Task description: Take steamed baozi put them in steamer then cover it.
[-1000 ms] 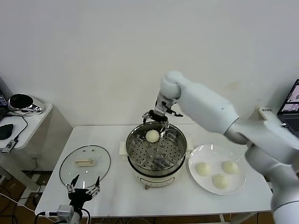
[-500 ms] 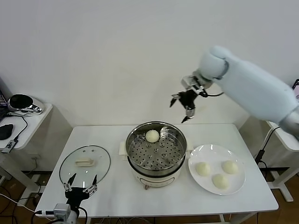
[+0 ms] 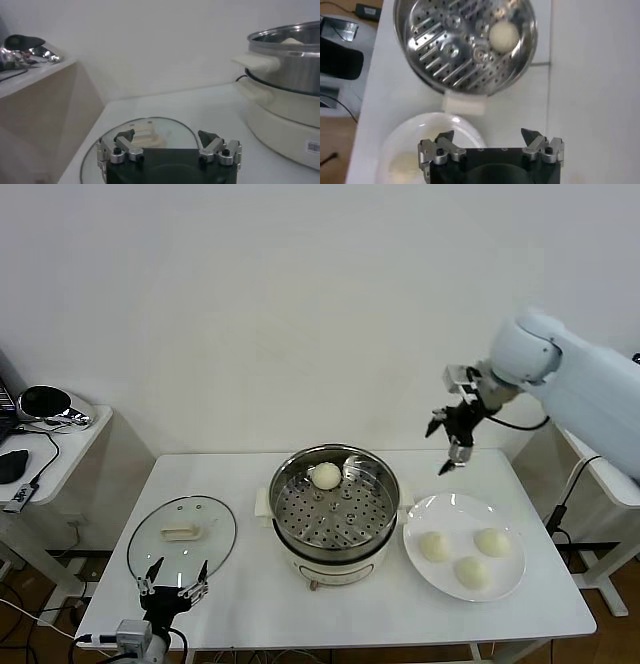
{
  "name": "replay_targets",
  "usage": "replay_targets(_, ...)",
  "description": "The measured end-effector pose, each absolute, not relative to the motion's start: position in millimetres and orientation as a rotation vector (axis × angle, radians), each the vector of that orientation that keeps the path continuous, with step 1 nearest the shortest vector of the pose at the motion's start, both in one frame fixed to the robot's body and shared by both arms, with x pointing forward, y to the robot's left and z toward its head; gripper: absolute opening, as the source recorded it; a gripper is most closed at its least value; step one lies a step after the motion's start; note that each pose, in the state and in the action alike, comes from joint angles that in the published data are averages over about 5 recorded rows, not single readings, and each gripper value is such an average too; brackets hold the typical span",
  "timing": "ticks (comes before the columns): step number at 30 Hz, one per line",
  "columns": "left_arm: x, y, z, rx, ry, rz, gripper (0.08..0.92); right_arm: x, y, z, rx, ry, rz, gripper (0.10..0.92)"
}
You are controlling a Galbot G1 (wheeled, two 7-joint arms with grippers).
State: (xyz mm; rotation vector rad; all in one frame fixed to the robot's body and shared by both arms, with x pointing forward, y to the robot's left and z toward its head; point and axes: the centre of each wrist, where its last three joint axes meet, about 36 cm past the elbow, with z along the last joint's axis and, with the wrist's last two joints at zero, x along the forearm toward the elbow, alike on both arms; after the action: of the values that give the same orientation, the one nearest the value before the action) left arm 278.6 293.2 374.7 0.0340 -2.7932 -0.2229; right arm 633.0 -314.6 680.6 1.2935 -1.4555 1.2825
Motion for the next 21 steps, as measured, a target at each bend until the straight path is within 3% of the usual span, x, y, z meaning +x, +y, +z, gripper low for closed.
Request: replay_targets(21, 280.5, 290.2, 365.5, 0.026, -2.774, -0.215, 0.823, 608.0, -317.1, 542.1, 1.224, -1.398, 1.227, 0.823)
